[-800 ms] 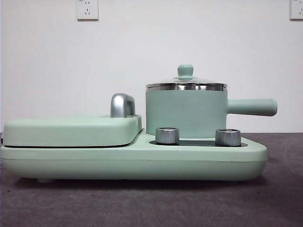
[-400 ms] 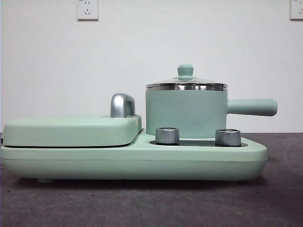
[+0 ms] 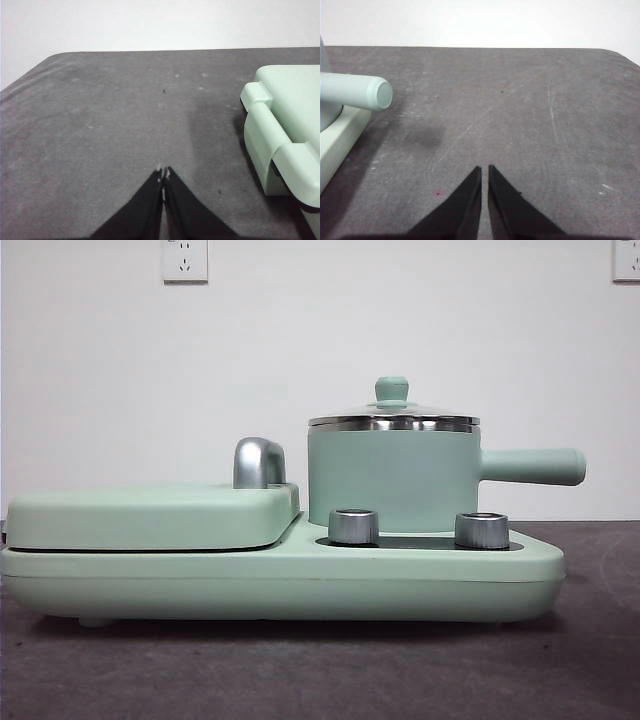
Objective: Put the buns in a small steamer
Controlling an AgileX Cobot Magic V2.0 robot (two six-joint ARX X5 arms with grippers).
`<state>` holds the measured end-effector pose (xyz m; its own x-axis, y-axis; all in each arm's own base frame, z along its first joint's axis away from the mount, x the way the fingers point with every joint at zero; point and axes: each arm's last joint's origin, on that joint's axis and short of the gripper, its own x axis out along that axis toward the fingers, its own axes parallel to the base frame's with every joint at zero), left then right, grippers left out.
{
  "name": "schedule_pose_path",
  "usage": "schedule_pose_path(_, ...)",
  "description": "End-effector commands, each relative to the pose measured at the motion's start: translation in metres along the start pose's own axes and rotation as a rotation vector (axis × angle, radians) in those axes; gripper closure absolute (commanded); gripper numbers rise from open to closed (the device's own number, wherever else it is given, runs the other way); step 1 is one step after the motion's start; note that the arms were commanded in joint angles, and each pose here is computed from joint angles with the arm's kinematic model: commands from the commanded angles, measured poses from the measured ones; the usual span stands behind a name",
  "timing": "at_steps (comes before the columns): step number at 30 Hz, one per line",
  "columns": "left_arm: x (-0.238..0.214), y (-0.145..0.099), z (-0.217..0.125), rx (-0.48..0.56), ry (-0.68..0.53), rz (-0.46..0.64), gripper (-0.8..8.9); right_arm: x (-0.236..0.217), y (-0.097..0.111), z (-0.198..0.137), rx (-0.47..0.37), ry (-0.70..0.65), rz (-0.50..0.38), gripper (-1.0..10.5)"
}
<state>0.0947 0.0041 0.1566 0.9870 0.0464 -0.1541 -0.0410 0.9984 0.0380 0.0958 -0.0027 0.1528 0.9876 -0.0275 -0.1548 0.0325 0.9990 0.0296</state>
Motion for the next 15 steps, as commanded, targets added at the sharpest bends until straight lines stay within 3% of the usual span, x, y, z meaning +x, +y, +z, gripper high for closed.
schedule_pose_path(1,0.0019,-0.0001,-0.0068,0.011,0.024,0.005,8.07,0.0004,-0.0003,-0.0004,-0.005,-0.01,-0.003,9.3)
schedule_pose_path(15,0.0019,-0.0001,-0.0068,0.011,0.024,0.005,8.07,0.0004,-0.0003,-0.0004,-0.005,-0.01,-0.003,9.3)
